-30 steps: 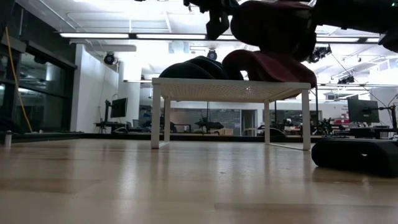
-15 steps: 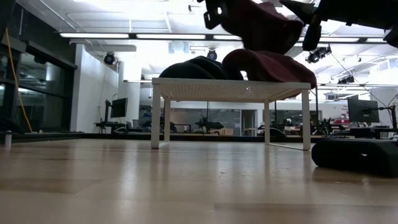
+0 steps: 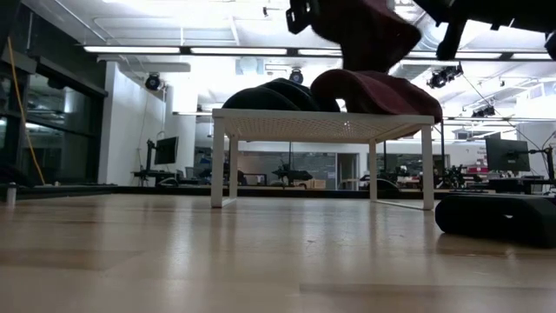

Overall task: Pick & Place hat
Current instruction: Stack the red cap on top of the other red cap on the shelf

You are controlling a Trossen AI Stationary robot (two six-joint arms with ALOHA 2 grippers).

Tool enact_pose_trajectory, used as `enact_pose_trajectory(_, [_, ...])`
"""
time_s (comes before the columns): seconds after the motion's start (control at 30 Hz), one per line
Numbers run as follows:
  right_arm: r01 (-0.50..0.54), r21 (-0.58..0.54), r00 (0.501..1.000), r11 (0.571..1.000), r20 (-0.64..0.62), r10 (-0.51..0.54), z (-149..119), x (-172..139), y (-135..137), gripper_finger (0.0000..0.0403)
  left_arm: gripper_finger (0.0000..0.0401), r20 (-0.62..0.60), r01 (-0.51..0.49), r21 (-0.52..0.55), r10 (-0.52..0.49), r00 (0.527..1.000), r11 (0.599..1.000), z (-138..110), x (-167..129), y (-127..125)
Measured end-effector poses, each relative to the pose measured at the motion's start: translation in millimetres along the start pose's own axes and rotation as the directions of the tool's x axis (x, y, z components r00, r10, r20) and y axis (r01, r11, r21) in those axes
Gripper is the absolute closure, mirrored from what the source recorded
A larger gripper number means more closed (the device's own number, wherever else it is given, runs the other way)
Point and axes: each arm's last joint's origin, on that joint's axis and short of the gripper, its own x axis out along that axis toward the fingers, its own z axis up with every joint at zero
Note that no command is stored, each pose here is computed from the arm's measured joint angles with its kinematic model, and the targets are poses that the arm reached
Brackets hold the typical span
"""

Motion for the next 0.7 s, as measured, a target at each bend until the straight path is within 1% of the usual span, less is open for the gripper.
enact_pose_trajectory(0.13, [0.058,-0.050,0.997,0.997,0.057,-0.055,9.9,-3.2,-1.3,0.0397,0.0394,0.031,0.005,-0.002,-0.005,1.000,1.000,4.3,-3.8,-0.4])
enact_pose_trajectory(0.33, [0.062,-0.126,0.992,0.990,0.116,-0.047,22.9,-8.3,-0.9,0.0402,0.0394,0.017,0.024,-0.018,-0.024,1.000,1.000,2.8,-2.7,-2.7])
enact_pose_trajectory(0.47, [0.084,-0.184,0.986,0.979,0.155,-0.056,31.4,-10.9,-0.6,0.0402,0.0394,0.062,0.059,-0.020,-0.057,0.996,0.998,7.6,-6.9,-6.7])
enact_pose_trajectory(0.6, [0.086,-0.282,0.980,0.955,0.198,-0.029,46.5,-5.6,6.6,0.0402,0.0394,0.119,0.079,-0.010,-0.077,0.990,0.997,14.1,-10.1,-12.9])
enact_pose_trajectory(0.7, [0.083,-0.325,0.984,0.942,0.175,-0.026,55.7,2.4,13.4,0.0402,0.0394,0.124,0.093,-0.007,-0.091,0.988,0.996,16.2,-7.0,-22.6])
